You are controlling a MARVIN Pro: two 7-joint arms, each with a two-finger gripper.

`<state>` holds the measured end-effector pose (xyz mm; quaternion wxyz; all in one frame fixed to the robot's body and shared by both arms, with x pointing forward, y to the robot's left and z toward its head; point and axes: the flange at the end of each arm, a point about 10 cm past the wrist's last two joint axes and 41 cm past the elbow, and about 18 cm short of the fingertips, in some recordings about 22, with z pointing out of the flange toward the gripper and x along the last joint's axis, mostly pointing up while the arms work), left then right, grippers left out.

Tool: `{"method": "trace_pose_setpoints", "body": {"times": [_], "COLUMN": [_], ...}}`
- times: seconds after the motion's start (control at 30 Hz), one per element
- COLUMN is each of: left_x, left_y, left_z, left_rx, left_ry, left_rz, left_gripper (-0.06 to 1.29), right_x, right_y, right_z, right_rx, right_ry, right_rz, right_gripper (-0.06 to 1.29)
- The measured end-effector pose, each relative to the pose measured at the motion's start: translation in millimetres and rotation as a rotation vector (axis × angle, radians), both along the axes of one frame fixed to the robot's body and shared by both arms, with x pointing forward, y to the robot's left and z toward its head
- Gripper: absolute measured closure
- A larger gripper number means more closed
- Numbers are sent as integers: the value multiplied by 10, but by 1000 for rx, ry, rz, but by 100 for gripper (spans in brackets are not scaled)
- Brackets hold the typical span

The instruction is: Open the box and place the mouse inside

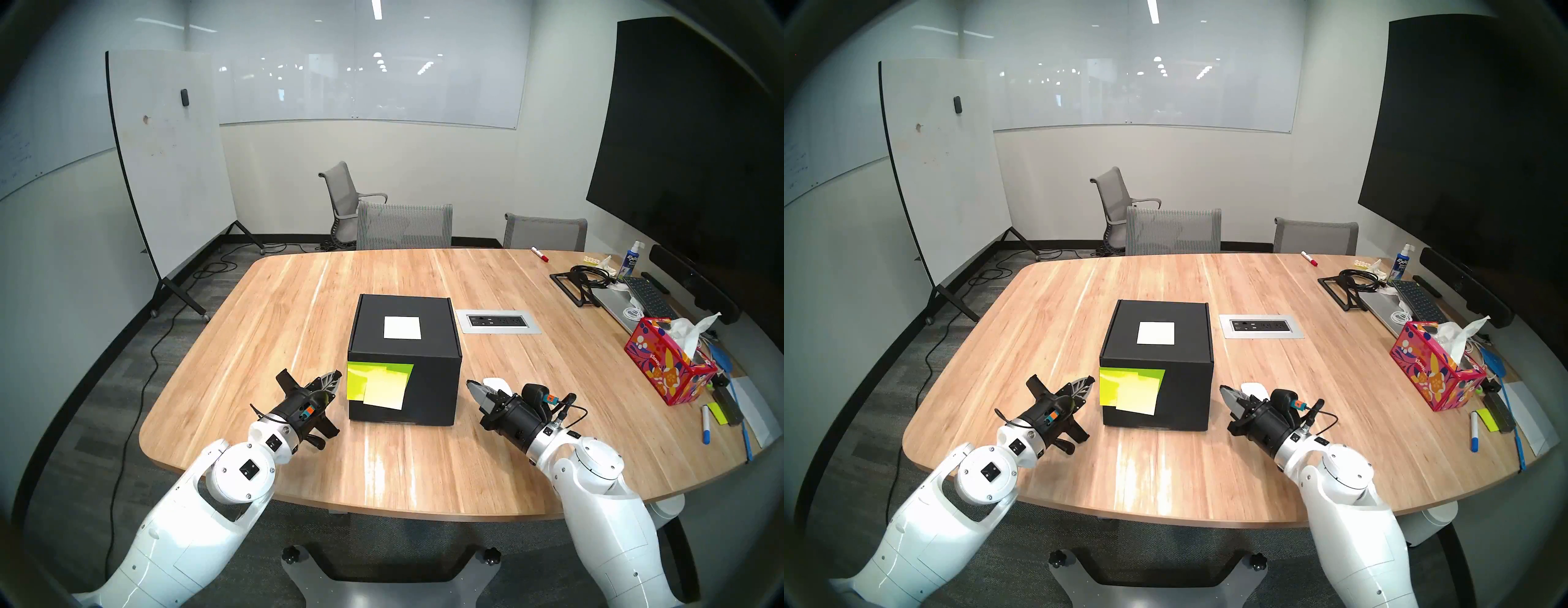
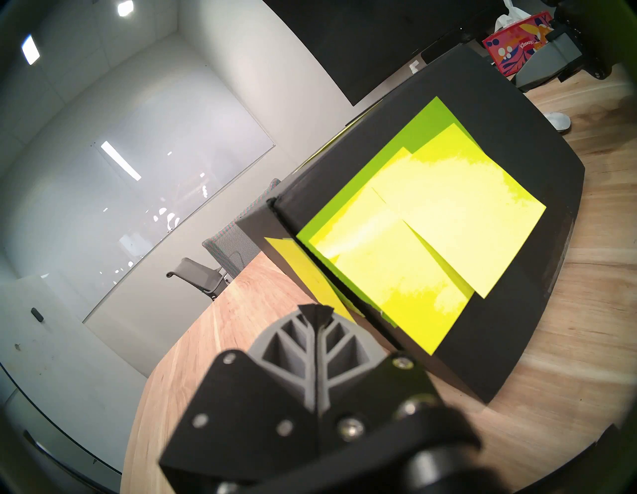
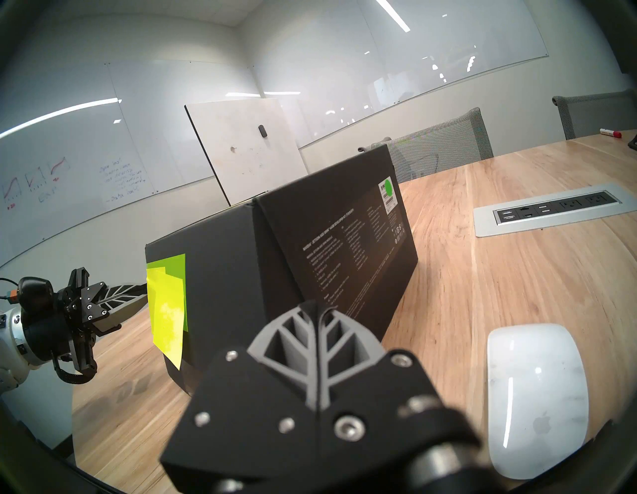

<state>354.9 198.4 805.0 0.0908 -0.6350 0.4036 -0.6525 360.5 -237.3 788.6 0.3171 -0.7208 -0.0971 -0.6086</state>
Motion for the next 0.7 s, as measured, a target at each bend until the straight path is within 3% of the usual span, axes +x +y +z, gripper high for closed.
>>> {"method": "trace_pose_setpoints", "body": {"times": [0.7], "left_x": [0], "left_y": [0], "left_z": [0], "left_rx": [0], "left_ry": [0], "left_rz": [0], "left_gripper": [125], "right_x": [0], "right_y": [0], "right_z": [0], "right_rx": [0], "right_ry": [0], "right_rz": [0], "right_gripper": [125]}}
